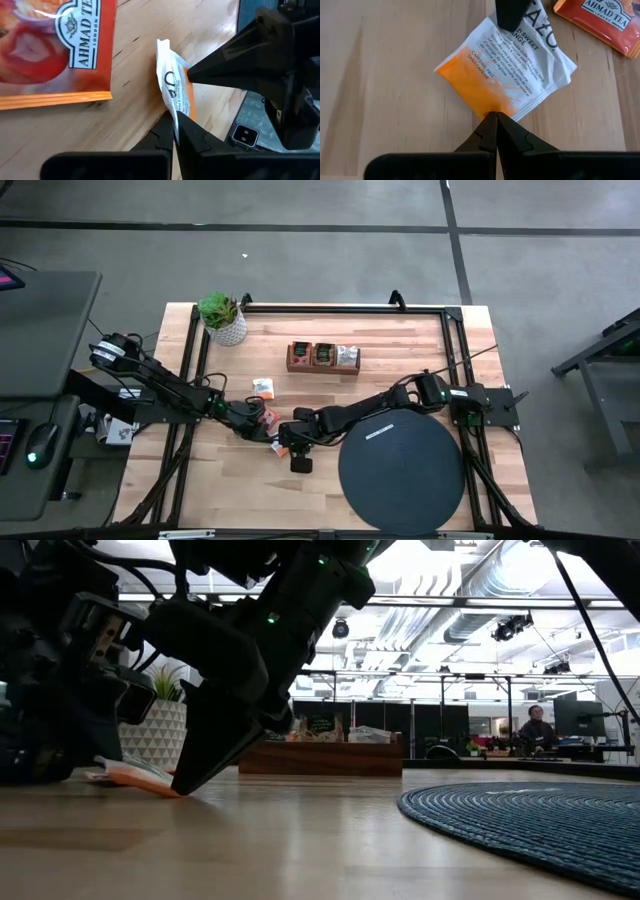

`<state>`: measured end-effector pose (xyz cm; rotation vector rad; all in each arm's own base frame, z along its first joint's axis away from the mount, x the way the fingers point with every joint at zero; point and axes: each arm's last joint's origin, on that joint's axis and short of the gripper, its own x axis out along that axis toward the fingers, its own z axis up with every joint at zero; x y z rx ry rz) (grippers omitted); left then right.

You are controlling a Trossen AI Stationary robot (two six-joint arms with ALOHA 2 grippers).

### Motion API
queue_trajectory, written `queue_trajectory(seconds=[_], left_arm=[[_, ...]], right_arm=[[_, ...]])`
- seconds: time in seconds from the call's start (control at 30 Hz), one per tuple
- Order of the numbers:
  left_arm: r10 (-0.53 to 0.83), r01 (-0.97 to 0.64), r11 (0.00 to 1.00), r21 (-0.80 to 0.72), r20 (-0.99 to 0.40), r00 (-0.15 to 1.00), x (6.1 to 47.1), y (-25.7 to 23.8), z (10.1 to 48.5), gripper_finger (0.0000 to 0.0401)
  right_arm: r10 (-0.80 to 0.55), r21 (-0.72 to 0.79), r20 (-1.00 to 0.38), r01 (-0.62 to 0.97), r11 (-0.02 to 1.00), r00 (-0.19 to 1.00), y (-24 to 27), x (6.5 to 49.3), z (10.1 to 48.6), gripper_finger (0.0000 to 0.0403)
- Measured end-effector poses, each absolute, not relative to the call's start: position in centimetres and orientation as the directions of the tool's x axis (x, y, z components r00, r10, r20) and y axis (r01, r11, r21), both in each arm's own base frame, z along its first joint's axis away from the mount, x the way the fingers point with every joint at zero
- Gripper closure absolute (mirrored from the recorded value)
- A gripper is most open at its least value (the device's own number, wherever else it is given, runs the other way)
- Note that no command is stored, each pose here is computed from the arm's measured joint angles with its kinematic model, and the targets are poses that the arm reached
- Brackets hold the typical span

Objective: Pick & Place Tea
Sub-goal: Put the white orange tea sachet into the right section of the wooden organizer

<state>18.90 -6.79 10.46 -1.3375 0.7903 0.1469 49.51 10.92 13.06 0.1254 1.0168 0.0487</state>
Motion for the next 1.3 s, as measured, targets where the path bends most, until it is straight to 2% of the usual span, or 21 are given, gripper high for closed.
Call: queue_trajectory(seconds=[0.33, 0.5, 0.77, 0.93, 1.07, 1.3], left_arm=[[-0.306, -0.47, 0.385, -0.795, -0.59, 0.747, 18.9, -6.7, 10.4, 0.0401], [-0.298, -0.382, 0.535, -0.753, -0.592, 0.749, 19.4, -6.9, 10.8, 0.0401], [-0.219, -0.345, 0.767, -0.542, -0.725, 0.653, 21.1, -7.3, 12.1, 0.0401], [-0.155, -0.304, 0.848, -0.433, -0.752, 0.64, 22.1, -7.5, 13.4, 0.0401], [-0.088, -0.316, 0.879, -0.357, -0.773, 0.628, 22.5, -7.4, 14.0, 0.0401], [-0.027, -0.31, 0.911, -0.272, -0.788, 0.615, 22.6, -7.3, 14.8, 0.0401]], right_arm=[[0.105, 0.132, -0.814, 0.007, 0.991, 0.571, 10.5, 49.5, 15.2, 0.0402], [0.103, 0.135, -0.797, 0.011, 0.991, 0.595, 9.6, 49.4, 17.0, 0.0402], [0.091, 0.15, -0.783, 0.044, 0.988, 0.616, 7.6, 49.2, 19.2, 0.0402], [0.145, 0.215, -0.784, 0.044, 0.976, 0.604, 6.3, 49.2, 19.5, 0.0397], [0.165, 0.245, -0.791, 0.057, 0.968, 0.589, 5.6, 49.2, 19.4, 0.036], [0.161, 0.252, -0.806, 0.084, 0.964, 0.57, 4.5, 49.1, 19.3, 0.0257]])
